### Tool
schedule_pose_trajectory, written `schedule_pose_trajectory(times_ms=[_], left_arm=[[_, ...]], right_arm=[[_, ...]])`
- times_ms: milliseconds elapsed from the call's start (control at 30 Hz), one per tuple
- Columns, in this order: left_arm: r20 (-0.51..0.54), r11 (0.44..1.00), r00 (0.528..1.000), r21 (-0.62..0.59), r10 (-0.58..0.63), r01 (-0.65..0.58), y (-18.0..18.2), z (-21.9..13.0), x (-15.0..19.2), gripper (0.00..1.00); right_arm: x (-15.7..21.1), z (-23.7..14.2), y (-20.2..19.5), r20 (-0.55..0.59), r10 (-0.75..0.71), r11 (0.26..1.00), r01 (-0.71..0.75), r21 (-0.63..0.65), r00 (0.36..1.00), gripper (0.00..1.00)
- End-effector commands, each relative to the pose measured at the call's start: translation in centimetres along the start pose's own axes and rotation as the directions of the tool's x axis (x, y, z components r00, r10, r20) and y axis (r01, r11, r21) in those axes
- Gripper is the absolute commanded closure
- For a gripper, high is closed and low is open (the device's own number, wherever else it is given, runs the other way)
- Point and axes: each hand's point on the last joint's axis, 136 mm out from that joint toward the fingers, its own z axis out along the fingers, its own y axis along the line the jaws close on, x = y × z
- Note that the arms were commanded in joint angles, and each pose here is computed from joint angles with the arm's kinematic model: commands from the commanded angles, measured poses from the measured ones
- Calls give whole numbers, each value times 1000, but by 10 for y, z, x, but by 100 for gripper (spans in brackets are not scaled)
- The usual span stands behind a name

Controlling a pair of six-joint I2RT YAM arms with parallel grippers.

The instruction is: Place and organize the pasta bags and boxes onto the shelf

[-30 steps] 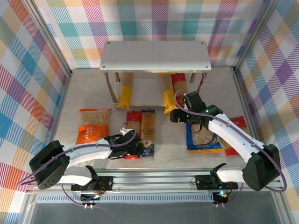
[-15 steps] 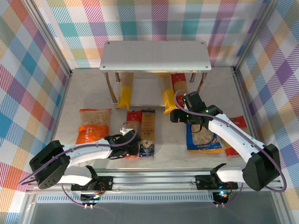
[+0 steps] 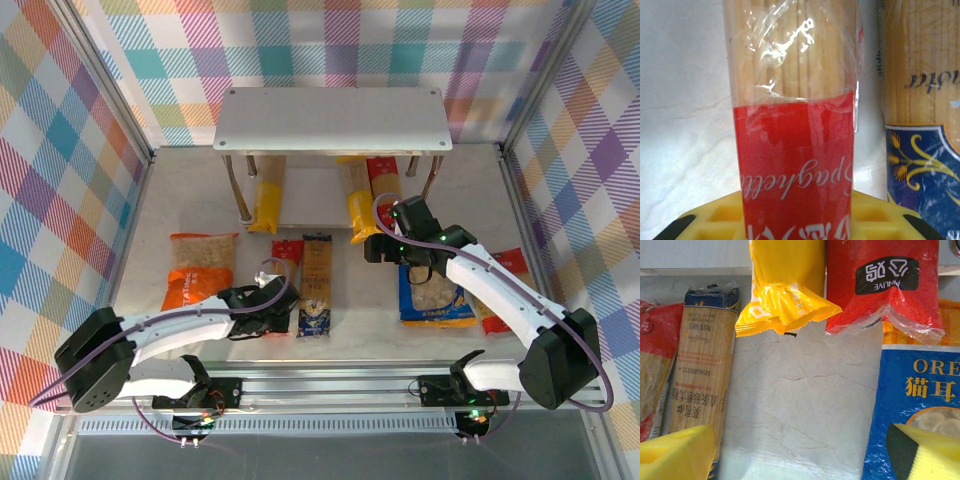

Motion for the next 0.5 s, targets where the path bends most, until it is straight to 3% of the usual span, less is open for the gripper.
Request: schedule_pose_trajectory(times_ms=[0, 267, 467], left_arm=[[69, 999, 997, 32, 26, -28, -5, -32, -19, 100], [164, 991, 986, 131, 18, -40, -4, -87, -33, 100], [173, 966, 984, 243, 40, -82, -16, -119, -33, 100]], right_arm=[[-1, -8, 3, 14, 3, 1000, -3, -8, 1000, 12], [-3, -7, 5, 13, 7, 1000, -7, -17, 1000, 12], [-4, -7, 8, 14, 6, 1000, -6, -22, 1000, 12]])
